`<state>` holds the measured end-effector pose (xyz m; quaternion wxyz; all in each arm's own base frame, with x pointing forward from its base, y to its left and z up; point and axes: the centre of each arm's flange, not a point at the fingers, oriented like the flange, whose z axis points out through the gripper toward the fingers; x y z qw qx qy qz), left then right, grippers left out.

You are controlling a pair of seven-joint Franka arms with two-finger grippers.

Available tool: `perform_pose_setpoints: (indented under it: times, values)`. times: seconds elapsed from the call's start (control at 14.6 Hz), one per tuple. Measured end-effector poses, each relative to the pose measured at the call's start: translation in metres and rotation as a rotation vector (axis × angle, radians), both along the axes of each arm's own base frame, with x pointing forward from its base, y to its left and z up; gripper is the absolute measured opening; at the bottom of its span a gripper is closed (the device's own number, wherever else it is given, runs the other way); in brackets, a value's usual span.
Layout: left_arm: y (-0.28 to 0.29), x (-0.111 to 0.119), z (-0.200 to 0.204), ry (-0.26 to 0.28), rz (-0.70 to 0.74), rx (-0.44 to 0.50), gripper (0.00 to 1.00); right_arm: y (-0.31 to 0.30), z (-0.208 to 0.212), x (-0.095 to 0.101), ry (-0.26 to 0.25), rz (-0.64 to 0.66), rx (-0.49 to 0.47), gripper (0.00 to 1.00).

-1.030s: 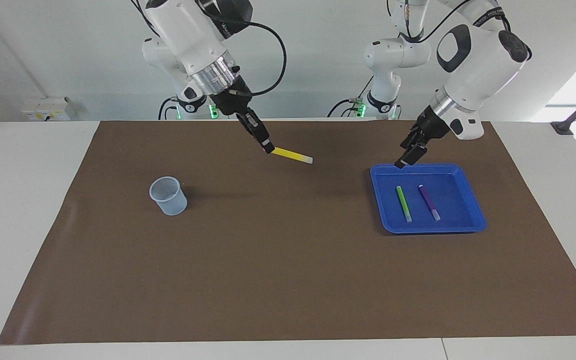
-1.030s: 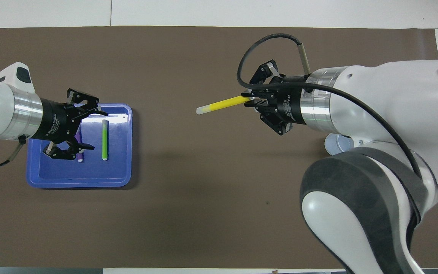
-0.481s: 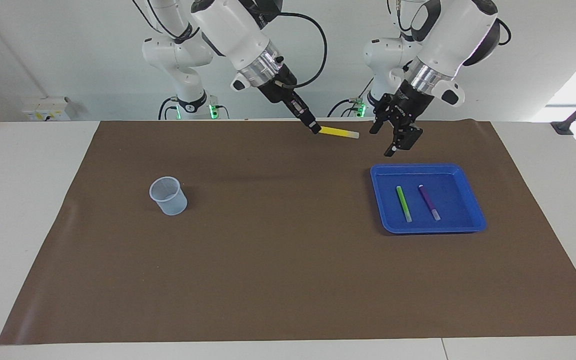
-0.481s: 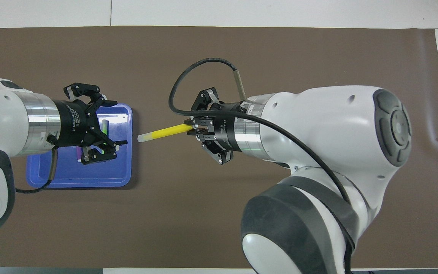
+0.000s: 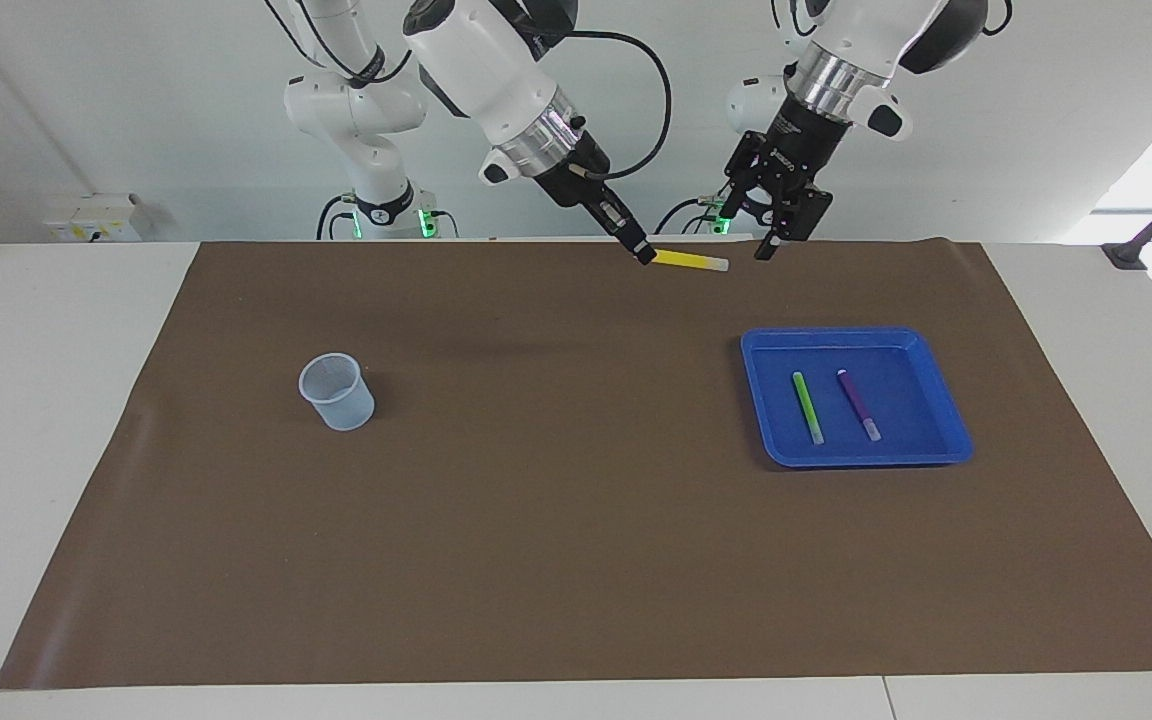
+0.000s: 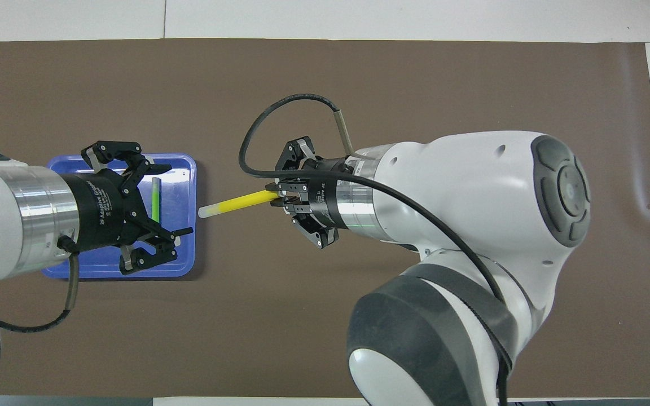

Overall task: Right arm passes pens to left for tray arrangement
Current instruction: 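Carry the yellow pen toward the left gripper while the left gripper approaches, then close the left gripper on the yellow pen and open the right gripper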

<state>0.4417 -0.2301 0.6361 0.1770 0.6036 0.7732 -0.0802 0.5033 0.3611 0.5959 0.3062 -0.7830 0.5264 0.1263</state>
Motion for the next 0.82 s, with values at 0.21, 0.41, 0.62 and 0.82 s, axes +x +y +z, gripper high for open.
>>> perform_pose_setpoints:
  times: [0.21,0.41,0.62,0.82]
  values:
    - [-0.022,-0.014,-0.014,0.029,0.001,0.016,0.89,0.0,0.0,0.0,0.0,0.001,0.0,0.17]
    - [-0.04,-0.022,-0.026,0.034,0.026,0.015,0.89,0.0,0.0,0.0,0.001,0.001,0.0,0.17]
    - [-0.04,-0.019,-0.034,0.022,0.056,0.005,0.89,0.0,-0.001,0.0,0.001,0.001,0.0,0.17]
    - [-0.039,-0.017,-0.039,0.013,0.067,0.0,0.88,0.0,-0.002,0.0,0.004,0.001,-0.001,0.17]
